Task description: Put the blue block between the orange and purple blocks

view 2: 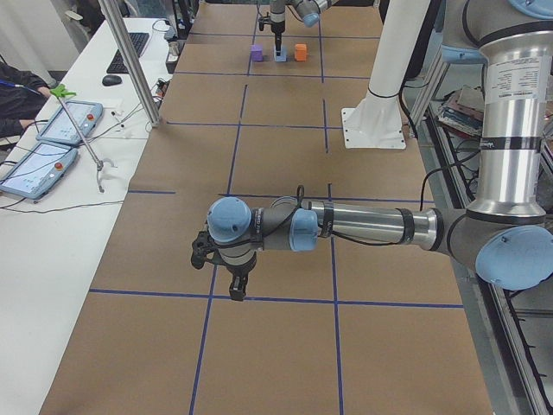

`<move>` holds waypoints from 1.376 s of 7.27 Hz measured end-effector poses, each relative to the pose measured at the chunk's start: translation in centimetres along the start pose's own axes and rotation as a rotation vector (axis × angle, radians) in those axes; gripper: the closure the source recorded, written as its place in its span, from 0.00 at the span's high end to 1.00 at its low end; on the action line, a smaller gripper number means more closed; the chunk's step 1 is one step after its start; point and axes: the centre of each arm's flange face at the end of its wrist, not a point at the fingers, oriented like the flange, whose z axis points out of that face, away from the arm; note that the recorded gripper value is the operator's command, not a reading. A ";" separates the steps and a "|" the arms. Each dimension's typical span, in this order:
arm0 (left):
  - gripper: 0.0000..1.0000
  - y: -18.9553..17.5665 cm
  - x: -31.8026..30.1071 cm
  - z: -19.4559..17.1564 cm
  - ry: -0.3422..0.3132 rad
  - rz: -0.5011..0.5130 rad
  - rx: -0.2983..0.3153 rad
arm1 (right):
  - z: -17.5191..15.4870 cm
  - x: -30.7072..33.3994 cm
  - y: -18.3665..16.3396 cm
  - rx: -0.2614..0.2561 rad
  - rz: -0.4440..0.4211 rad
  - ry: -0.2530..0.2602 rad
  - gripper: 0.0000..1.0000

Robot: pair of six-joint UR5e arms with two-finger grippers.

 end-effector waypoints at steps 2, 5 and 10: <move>1.00 0.0 0.0 0.0 0.000 0.000 0.000 | -2.4 2.0 -1.5 0.036 0.006 -0.002 1.00; 1.00 0.0 0.0 0.0 -0.001 0.000 0.000 | -11.1 12.4 -5.4 0.041 -0.109 0.035 1.00; 1.00 0.2 -0.4 0.3 -0.013 0.008 0.003 | -17.7 24.3 -2.8 0.024 -0.119 -0.021 1.00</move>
